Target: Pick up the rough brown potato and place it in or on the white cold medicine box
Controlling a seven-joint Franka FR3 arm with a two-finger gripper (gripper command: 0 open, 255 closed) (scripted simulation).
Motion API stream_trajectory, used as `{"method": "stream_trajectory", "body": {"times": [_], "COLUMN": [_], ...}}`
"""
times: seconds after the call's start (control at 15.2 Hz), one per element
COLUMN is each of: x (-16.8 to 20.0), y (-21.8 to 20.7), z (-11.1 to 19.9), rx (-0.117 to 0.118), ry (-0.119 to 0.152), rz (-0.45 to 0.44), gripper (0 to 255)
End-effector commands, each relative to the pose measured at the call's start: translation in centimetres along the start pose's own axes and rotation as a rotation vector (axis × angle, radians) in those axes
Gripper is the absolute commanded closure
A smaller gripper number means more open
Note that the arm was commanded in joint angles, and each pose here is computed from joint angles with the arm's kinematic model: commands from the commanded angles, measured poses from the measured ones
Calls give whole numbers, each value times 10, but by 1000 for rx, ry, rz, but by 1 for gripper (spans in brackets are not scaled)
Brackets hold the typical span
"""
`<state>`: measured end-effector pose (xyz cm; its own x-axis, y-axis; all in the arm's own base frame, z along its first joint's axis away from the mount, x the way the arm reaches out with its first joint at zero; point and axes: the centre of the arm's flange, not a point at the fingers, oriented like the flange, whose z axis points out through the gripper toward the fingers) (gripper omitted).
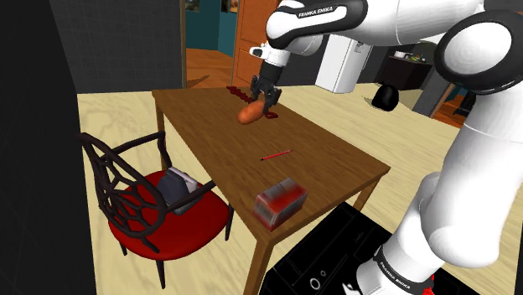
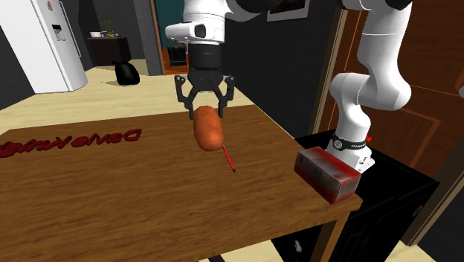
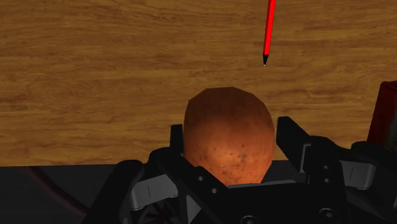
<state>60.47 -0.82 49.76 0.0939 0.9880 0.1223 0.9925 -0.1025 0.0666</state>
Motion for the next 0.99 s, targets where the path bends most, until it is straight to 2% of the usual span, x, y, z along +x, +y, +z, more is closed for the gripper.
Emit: {"method": "stream_trajectory", "body": {"times": [0.0, 0.92], "x": [7, 61], "y": [-27, -203], "z": [-1, -14], "rx": [1, 1], "ry": [0, 0], "rz": [0, 0], "gripper": [255, 255]}}
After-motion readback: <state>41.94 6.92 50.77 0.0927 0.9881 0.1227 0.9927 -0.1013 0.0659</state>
